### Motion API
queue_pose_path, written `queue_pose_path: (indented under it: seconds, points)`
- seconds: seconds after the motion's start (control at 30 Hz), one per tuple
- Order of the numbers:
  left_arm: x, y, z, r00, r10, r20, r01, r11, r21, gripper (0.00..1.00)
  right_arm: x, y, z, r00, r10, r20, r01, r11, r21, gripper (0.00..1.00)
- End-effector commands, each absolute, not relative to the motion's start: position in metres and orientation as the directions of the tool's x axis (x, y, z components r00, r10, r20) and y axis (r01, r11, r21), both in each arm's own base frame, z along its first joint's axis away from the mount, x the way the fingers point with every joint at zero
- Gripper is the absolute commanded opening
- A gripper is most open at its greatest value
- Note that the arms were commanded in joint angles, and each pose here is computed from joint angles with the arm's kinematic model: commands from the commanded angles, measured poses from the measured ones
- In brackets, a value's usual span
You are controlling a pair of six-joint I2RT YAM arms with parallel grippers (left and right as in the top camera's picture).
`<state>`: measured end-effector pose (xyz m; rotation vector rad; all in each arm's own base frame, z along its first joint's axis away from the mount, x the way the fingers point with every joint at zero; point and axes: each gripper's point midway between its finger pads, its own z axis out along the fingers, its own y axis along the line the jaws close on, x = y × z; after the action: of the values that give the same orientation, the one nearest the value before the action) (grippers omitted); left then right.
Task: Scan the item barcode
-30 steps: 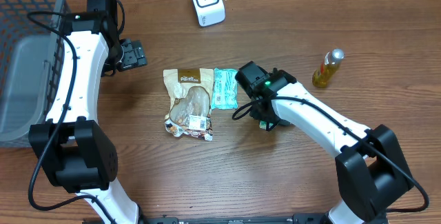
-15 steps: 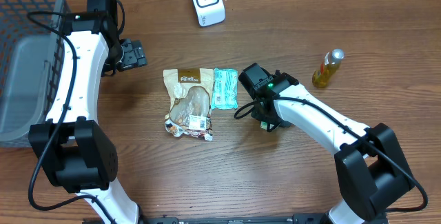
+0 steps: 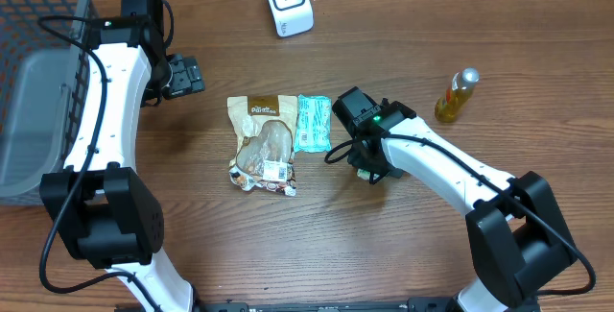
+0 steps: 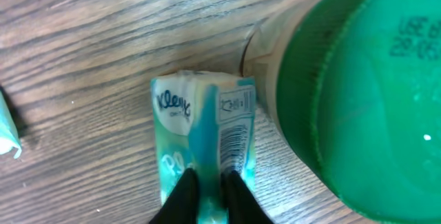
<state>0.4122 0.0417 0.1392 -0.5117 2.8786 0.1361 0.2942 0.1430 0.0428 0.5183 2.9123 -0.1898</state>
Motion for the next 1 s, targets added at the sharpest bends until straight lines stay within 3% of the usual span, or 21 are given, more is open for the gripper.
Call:
queue_pose_path:
  seconds: [0.0, 0.47, 0.67, 0.97]
  points:
    - [0.416, 0.041, 0.151, -0.911, -0.319, -0.259, -0.344, 0.937, 0.056, 0.99, 0.295, 0.143, 0.042, -0.924, 0.327, -0.199, 0.350, 0.933, -0.089, 0.04]
    - [0.416, 0.041, 0.151, -0.911, -0.320, -0.259, -0.345, 0.937, 0.056, 0.99, 0.310, 0.176, 0.059, -0.952, 0.137, -0.273, 0.160, 0.985, -0.065, 0.04]
    - [0.416, 0.039, 0.151, -0.913, -0.314, -0.259, -0.339, 0.939, 0.056, 1.00, 0.309, 0.187, 0.066, -0.933, -0.083, -0.350, -0.012, 0.980, -0.200, 0.04]
    - [0.416, 0.039, 0.151, -0.913, -0.313, -0.259, -0.338, 0.939, 0.056, 1.00, 0.298, 0.212, 0.083, -0.824, -0.402, -0.400, -0.227, 0.881, -0.416, 0.04]
